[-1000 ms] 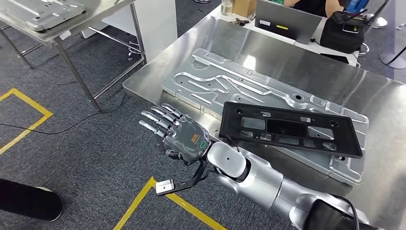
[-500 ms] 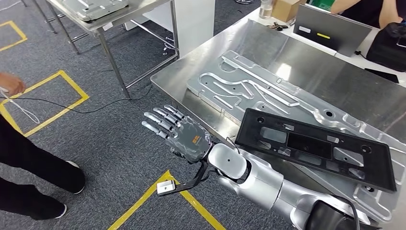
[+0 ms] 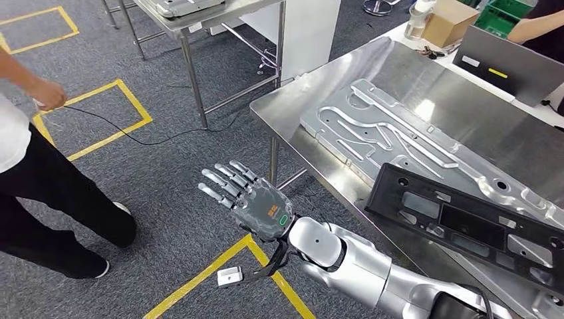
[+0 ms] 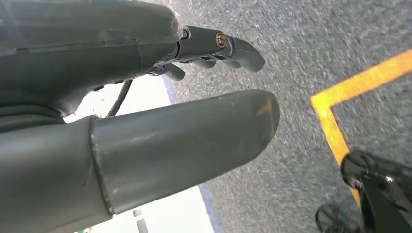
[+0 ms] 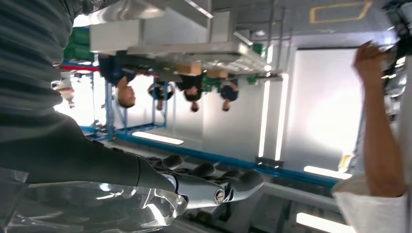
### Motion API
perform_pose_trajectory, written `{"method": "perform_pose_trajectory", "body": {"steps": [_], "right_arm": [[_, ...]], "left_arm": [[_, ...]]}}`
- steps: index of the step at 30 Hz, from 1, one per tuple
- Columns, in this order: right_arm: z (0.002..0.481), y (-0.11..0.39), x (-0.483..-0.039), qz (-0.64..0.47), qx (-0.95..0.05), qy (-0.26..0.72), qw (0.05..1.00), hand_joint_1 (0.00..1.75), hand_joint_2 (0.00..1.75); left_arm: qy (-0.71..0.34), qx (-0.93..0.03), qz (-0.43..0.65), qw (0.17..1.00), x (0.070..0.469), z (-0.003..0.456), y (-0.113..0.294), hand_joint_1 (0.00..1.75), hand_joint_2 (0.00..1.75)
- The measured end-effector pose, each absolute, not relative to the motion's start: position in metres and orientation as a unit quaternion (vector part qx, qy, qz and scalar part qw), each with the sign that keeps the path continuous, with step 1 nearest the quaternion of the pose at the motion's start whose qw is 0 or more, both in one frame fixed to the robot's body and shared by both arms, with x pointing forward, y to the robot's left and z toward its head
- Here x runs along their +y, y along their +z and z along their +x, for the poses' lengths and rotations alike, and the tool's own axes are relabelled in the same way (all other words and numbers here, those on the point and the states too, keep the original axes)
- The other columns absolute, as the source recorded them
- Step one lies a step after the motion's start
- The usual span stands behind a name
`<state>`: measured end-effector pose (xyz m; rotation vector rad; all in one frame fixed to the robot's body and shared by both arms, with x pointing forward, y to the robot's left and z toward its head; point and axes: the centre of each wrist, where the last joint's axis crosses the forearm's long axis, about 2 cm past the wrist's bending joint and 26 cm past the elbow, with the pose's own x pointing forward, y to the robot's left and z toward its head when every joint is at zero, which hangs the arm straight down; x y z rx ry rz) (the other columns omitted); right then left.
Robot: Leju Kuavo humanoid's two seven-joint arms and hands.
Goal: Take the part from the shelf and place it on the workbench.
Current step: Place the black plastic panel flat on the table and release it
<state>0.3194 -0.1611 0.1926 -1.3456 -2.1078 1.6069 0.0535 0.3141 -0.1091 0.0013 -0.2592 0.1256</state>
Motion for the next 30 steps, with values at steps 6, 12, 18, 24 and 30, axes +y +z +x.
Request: {"method": "perform_pose_trajectory", "body": {"steps": [6, 12, 18, 24, 30], "right_arm": [[0.313, 0.179, -0.164, -0.444, -0.700, 0.551, 0.096, 0.00, 1.75], [0.313, 0.179, -0.164, -0.444, -0.700, 0.551, 0.095, 0.00, 1.75], [0.311, 0.175, -0.164, -0.441, -0.699, 0.555, 0.098, 0.00, 1.75], [0.311, 0.175, -0.164, -0.442, -0.697, 0.557, 0.097, 0.00, 1.75], [0.306, 0.168, -0.165, -0.438, -0.694, 0.563, 0.103, 0.00, 1.75]], "left_arm": [[0.061, -0.125, 0.004, 0.990, 0.319, 0.049, -0.109, 0.00, 0.00], [0.060, -0.121, 0.007, 0.991, 0.321, 0.045, -0.110, 0.00, 0.00], [0.059, -0.121, 0.010, 0.991, 0.324, 0.045, -0.110, 0.00, 0.00], [0.058, -0.121, 0.014, 0.991, 0.325, 0.045, -0.110, 0.00, 0.00], [0.057, -0.120, 0.017, 0.991, 0.324, 0.045, -0.110, 0.00, 0.00]]}}
